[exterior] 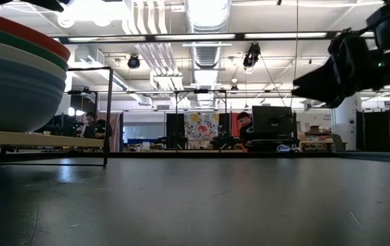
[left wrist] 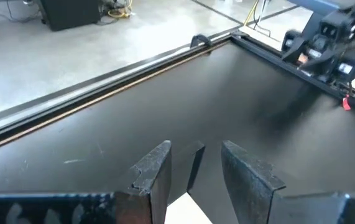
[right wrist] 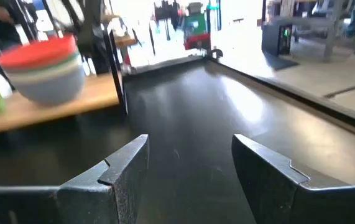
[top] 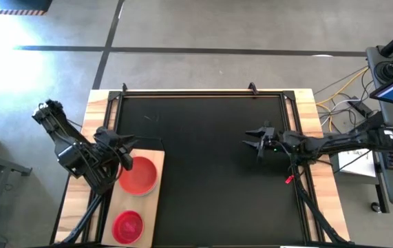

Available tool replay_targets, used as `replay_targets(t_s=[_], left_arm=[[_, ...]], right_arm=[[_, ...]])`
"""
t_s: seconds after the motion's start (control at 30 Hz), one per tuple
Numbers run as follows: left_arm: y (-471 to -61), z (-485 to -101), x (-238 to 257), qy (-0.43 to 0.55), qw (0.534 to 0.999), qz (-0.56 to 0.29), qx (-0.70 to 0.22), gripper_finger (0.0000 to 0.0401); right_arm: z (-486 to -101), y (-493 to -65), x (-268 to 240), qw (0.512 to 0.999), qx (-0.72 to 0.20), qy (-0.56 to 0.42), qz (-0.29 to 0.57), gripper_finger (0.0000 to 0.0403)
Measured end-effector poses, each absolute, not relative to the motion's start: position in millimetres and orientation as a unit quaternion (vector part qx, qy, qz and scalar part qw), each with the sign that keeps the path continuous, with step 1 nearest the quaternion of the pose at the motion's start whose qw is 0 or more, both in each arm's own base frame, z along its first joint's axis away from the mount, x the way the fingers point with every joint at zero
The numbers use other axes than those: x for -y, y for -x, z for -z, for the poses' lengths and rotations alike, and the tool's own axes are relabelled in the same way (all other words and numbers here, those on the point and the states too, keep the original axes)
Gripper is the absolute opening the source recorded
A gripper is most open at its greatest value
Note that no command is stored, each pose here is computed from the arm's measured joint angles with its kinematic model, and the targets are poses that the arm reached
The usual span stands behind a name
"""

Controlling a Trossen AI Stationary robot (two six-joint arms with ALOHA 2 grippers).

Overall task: Place and stack bowls onto a shelf
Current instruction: Return to Home Position

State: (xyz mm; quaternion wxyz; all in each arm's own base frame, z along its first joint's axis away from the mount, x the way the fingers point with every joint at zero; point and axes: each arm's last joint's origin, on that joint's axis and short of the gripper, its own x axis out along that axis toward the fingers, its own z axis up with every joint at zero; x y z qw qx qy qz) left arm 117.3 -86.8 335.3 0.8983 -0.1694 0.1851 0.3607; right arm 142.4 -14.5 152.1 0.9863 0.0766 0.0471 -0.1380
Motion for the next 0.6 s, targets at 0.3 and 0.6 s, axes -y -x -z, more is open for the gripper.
replay_targets(t_s=[0.3,0.6], left_arm=[[-114.9,-336.7,84.5,0.179,0.897,-0.359,-0.188,0.0121],[-114.9,-336.7,84.6,0.170,0.898,-0.357,-0.192,0.0121]], right_arm=[[-181.7,-117.8,13.3,0.985,0.075,-0.083,0.129,0.0219],[-202.3,-96.4,15.1,0.968,0.192,-0.087,0.134,0.0219]])
